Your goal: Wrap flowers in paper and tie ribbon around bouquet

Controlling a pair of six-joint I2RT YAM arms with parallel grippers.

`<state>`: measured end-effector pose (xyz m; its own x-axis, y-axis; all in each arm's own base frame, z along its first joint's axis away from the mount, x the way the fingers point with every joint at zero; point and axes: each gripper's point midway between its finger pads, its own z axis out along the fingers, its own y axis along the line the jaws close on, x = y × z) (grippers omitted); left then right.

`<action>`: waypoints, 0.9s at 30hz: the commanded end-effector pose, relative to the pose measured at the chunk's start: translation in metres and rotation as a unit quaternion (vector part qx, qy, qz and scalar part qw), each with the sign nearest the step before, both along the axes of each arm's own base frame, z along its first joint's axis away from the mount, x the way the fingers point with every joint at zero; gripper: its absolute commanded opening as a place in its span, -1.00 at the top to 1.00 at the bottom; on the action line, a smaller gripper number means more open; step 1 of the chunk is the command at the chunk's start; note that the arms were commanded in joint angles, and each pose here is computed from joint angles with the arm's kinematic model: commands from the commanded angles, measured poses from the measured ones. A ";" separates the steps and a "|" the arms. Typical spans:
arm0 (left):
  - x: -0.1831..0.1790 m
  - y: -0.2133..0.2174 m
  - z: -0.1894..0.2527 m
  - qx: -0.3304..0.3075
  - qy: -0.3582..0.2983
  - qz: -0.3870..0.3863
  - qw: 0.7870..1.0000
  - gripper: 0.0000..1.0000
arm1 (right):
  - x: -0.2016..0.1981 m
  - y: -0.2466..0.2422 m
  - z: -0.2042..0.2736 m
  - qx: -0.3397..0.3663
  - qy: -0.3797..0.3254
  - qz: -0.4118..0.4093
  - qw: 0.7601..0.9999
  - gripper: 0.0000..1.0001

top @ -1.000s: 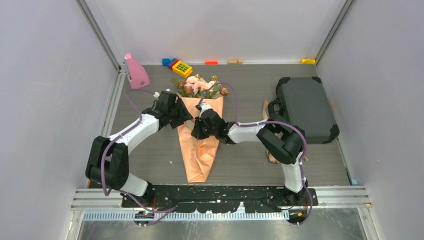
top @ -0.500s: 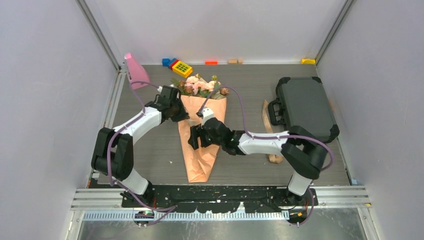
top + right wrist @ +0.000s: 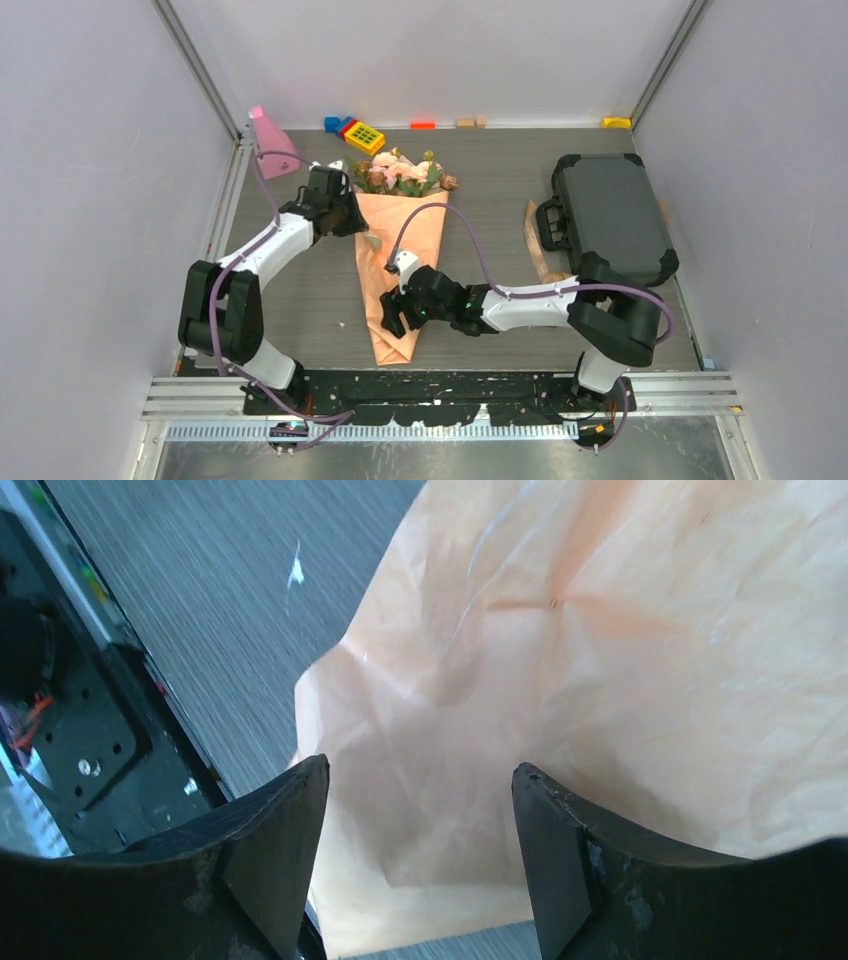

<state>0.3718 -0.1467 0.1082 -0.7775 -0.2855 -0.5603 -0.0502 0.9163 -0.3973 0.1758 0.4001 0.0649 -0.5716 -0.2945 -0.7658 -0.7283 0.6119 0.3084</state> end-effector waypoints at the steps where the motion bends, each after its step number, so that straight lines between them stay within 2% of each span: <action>1: 0.017 0.014 -0.006 0.019 -0.016 0.002 1.000 1.00 | -0.013 0.004 -0.017 -0.001 0.014 0.036 0.999 -0.44; 8: 0.028 0.031 -0.034 0.032 0.012 0.035 0.999 1.00 | -0.021 -0.025 -0.050 -0.041 0.032 0.015 0.999 -0.43; 9: 0.030 0.033 -0.037 0.033 0.016 0.039 0.999 0.94 | -0.022 -0.028 -0.053 -0.044 0.033 0.014 0.998 -0.43; 13: 0.037 0.033 -0.036 0.017 0.032 0.038 0.999 0.41 | -0.025 -0.029 -0.054 -0.042 0.036 0.017 0.998 -0.44; 16: 0.040 0.033 -0.023 0.013 0.025 0.040 0.999 -0.10 | -0.026 -0.027 -0.047 -0.033 0.031 0.026 0.999 -0.44; 17: 0.039 0.034 -0.018 0.014 0.024 0.042 0.999 -0.20 | -0.026 -0.027 -0.045 -0.031 0.030 0.027 0.999 -0.44; 21: 0.023 0.040 -0.006 0.016 0.026 0.056 0.998 -0.43 | -0.027 -0.027 -0.041 -0.024 0.027 0.030 0.999 -0.45; 24: -0.008 0.041 -0.019 0.009 0.052 0.056 0.997 -0.50 | -0.027 -0.026 -0.041 -0.022 0.029 0.030 0.999 -0.45; 27: -0.037 0.025 -0.029 -0.049 0.061 0.036 0.996 -0.50 | -0.028 -0.024 -0.041 -0.018 0.030 0.032 0.999 -0.46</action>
